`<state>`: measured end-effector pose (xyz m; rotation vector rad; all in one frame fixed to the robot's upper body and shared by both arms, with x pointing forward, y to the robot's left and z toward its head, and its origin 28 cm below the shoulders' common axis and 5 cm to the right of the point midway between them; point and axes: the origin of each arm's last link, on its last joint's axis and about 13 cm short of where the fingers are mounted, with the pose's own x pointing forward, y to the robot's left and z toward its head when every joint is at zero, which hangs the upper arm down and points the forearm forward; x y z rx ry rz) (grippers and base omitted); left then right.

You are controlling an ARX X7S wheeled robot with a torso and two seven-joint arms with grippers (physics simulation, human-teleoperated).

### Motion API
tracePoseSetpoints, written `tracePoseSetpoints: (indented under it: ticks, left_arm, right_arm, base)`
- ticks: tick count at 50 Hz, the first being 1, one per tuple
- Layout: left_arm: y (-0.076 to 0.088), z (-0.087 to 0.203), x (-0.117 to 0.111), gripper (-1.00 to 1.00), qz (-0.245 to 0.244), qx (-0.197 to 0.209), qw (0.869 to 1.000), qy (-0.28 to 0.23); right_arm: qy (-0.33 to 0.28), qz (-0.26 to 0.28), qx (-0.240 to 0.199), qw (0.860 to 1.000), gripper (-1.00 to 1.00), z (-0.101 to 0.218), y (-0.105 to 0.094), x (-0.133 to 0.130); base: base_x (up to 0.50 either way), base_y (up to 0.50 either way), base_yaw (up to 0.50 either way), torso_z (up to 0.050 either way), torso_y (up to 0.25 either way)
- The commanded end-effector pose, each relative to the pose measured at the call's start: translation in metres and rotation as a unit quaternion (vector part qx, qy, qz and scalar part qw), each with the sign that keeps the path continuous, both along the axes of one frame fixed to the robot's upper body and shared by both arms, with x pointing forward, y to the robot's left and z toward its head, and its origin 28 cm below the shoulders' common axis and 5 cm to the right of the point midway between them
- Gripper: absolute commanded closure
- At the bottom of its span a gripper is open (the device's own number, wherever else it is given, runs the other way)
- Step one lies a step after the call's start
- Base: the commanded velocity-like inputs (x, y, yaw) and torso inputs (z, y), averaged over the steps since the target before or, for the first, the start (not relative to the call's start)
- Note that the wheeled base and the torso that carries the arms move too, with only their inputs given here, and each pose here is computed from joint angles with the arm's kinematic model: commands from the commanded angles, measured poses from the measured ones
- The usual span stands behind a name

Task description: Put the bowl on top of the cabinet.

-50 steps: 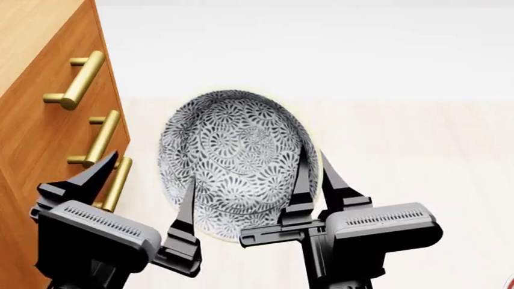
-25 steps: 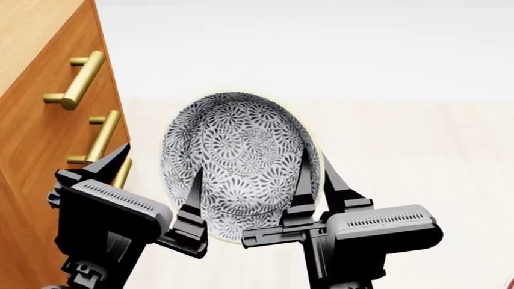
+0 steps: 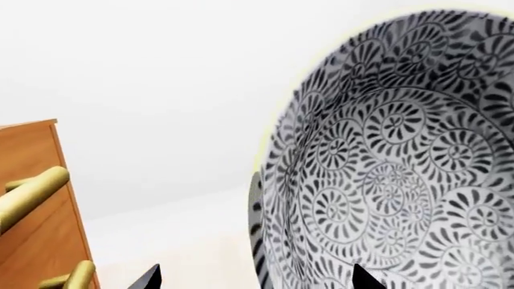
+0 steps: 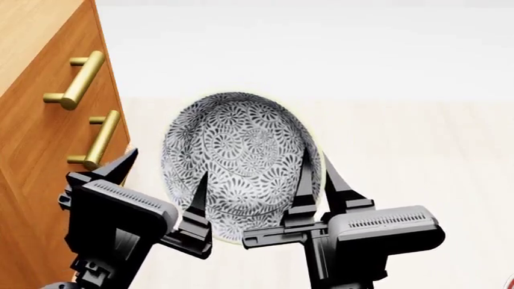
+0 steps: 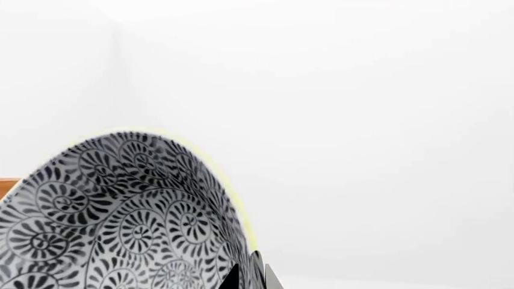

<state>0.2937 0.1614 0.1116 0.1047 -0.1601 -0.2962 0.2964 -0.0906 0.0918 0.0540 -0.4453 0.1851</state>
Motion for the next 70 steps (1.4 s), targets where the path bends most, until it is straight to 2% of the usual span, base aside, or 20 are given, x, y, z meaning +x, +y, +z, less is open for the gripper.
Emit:
tracePoseSetpoints:
  ticks: [1, 28, 29, 55, 65, 70]
  left_arm:
    - [0.000, -0.002, 0.000, 1.00, -0.002, -0.001, 1.000, 0.002]
    - [-0.001, -0.002, -0.001, 1.00, -0.001, 0.000, 1.000, 0.001]
    - [0.000, -0.002, -0.001, 1.00, -0.002, -0.001, 1.000, 0.001]
    - [0.002, -0.006, 0.001, 1.00, 0.003, -0.001, 1.000, 0.008]
    - [-0.007, 0.019, 0.010, 1.00, -0.002, 0.022, 1.000, -0.015]
    - [-0.010, 0.022, 0.013, 1.00, -0.014, 0.022, 1.000, 0.009]
  right_arm:
    - [-0.010, -0.003, -0.002, 1.000, 1.00, 0.003, -0.001, 0.001]
    - [-0.007, -0.011, 0.005, 1.000, 1.00, 0.003, -0.003, 0.000]
    - [-0.008, -0.011, 0.004, 1.000, -1.00, 0.003, -0.003, 0.000]
    - [0.006, -0.003, 0.005, 1.000, -1.00, -0.001, -0.004, 0.002]
    - [0.007, -0.001, 0.003, 1.000, -1.00, 0.000, -0.004, 0.002]
    - [0.008, -0.003, 0.005, 1.000, -1.00, -0.001, -0.006, 0.001]
  base:
    - [0.00, 0.00, 0.00, 0.000, 0.000]
    - [0.00, 0.00, 0.00, 0.000, 0.001]
    - [0.00, 0.00, 0.00, 0.000, 0.000]
    - [0.00, 0.00, 0.00, 0.000, 0.000]
    - [0.00, 0.00, 0.00, 0.000, 0.000]
    - [0.00, 0.00, 0.00, 0.000, 0.002]
